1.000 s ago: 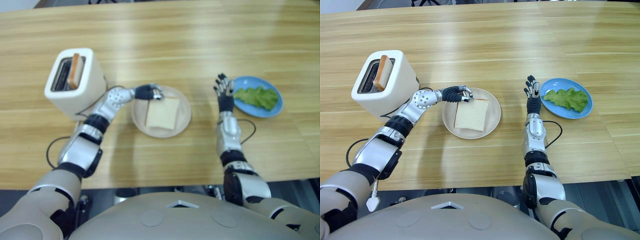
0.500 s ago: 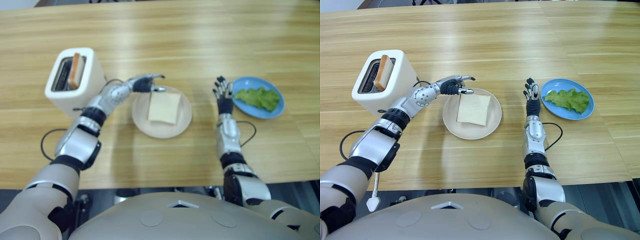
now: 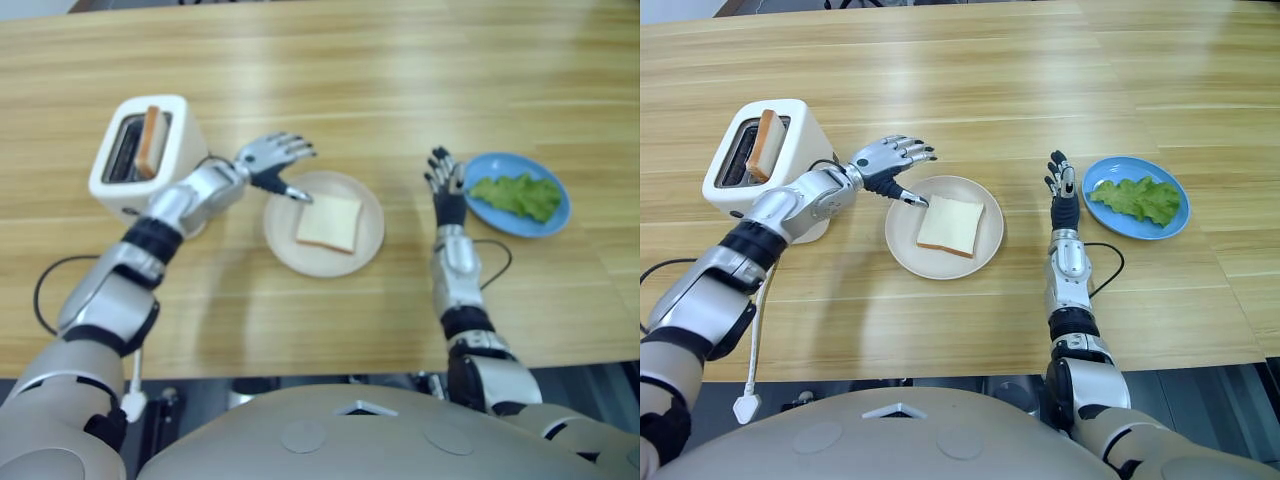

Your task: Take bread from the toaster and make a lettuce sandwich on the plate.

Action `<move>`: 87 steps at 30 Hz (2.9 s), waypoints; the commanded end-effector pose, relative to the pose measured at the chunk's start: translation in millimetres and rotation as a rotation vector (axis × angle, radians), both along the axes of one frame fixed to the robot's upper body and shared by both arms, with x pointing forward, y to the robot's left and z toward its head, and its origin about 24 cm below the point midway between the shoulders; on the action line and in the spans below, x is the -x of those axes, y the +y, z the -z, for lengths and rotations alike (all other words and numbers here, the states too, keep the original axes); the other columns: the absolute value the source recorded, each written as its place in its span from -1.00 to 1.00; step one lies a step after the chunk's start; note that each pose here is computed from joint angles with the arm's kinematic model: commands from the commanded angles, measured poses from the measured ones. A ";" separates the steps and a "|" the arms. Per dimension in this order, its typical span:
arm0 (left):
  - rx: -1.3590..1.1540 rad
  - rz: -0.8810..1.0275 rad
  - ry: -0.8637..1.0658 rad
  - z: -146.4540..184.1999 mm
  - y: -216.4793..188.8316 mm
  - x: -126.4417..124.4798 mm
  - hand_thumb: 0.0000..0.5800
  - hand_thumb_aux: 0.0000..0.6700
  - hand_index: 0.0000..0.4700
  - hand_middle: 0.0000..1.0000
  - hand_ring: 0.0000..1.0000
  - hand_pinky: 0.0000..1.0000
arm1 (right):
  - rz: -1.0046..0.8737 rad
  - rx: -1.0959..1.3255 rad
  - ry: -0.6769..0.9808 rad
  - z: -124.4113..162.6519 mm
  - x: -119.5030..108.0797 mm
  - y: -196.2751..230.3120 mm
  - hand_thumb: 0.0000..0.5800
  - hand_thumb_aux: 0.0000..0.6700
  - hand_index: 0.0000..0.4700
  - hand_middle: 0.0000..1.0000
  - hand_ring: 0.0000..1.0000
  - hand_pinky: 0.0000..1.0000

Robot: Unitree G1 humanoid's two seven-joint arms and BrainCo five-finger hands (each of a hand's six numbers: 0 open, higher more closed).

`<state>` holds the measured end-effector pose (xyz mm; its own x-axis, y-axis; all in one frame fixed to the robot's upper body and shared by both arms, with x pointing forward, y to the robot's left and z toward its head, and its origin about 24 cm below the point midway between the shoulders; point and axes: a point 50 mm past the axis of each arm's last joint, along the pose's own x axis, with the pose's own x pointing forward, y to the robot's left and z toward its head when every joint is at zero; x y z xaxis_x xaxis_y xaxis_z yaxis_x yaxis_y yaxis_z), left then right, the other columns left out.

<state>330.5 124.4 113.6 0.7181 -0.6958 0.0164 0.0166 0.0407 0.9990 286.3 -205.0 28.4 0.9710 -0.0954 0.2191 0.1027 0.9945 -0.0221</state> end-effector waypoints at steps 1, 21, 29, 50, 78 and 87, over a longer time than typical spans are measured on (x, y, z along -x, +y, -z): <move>0.361 0.035 0.062 -17.1 4.6 27.0 -1.00 -1.00 -1.00 -1.00 -1.00 -1.00 | -0.054 0.166 -0.167 -45.5 3.2 -0.1 -1.00 -1.00 -1.00 -1.00 -1.00 -1.00; 1.321 -0.175 0.404 19.5 22.4 73.0 -1.00 -1.00 -1.00 -1.00 -1.00 -1.00 | 0.277 1.723 0.439 -95.9 -24.8 -180.6 -1.00 -1.00 -1.00 -1.00 -1.00 -1.00; 1.228 -0.168 0.344 15.1 20.6 78.8 -1.00 -1.00 -1.00 -1.00 -1.00 -1.00 | 0.143 1.802 0.575 -58.2 -23.7 -170.9 -1.00 -1.00 -1.00 -1.00 -1.00 -1.00; 1.200 -0.181 0.377 20.0 16.7 83.8 -1.00 -1.00 -1.00 -1.00 -1.00 -1.00 | -0.004 1.727 0.783 -7.4 -7.2 -159.5 -1.00 -1.00 -1.00 -1.00 -1.00 -1.00; 1.170 -0.206 0.413 28.9 18.8 87.8 -1.00 -1.00 -1.00 -1.00 -1.00 -1.00 | -0.074 1.714 0.801 6.1 -3.8 -150.6 1.00 1.00 0.96 0.91 0.91 0.91; 1.161 -0.209 0.417 30.5 18.9 88.2 -1.00 -1.00 -1.00 -1.00 -1.00 -1.00 | -0.039 1.706 0.751 0.2 -6.6 -151.2 1.00 1.00 0.96 1.00 1.00 1.00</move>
